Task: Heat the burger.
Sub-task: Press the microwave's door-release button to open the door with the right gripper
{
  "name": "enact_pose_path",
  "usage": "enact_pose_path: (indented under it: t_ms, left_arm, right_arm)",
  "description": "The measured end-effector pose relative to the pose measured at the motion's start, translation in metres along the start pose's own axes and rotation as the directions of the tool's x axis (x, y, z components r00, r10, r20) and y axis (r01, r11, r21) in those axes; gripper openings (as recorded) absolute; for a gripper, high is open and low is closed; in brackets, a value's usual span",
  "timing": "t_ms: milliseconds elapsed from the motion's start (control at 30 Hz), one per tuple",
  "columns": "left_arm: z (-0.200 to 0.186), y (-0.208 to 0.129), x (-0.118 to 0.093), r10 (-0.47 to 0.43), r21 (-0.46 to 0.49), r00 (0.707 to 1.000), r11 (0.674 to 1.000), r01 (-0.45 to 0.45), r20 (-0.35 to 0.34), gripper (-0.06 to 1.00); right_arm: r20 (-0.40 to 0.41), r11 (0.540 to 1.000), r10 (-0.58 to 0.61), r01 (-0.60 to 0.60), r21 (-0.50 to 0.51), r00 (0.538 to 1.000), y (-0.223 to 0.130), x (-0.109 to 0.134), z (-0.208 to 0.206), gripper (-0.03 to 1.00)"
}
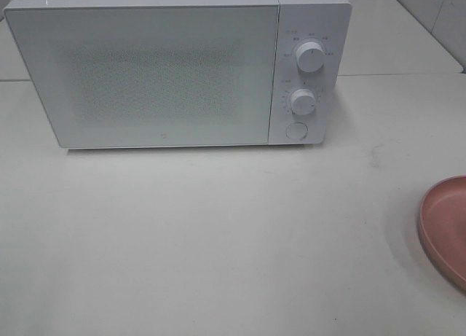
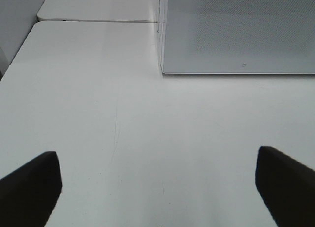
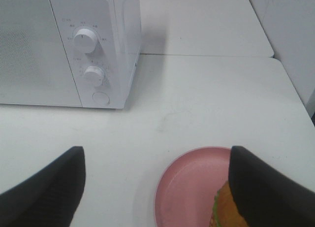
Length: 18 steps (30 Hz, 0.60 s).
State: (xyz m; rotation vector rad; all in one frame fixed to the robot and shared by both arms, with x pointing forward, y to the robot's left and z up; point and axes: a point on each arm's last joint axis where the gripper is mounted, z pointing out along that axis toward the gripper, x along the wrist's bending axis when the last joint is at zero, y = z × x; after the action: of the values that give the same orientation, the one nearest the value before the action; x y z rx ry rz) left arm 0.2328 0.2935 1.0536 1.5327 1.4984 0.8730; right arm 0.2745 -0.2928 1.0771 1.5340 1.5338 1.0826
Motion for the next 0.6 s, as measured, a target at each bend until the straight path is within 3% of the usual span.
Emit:
enact_pose_path:
  t_ms: [600]
  left_arm:
    - [0.000,0.000,0.000,0.000,0.000,1.000,1.000,0.000,0.000,1.00]
  right_arm:
    - [0.015,0.999,0.015,-0.016,0.028,1.000,0.027,-0.002,0.055,0.76]
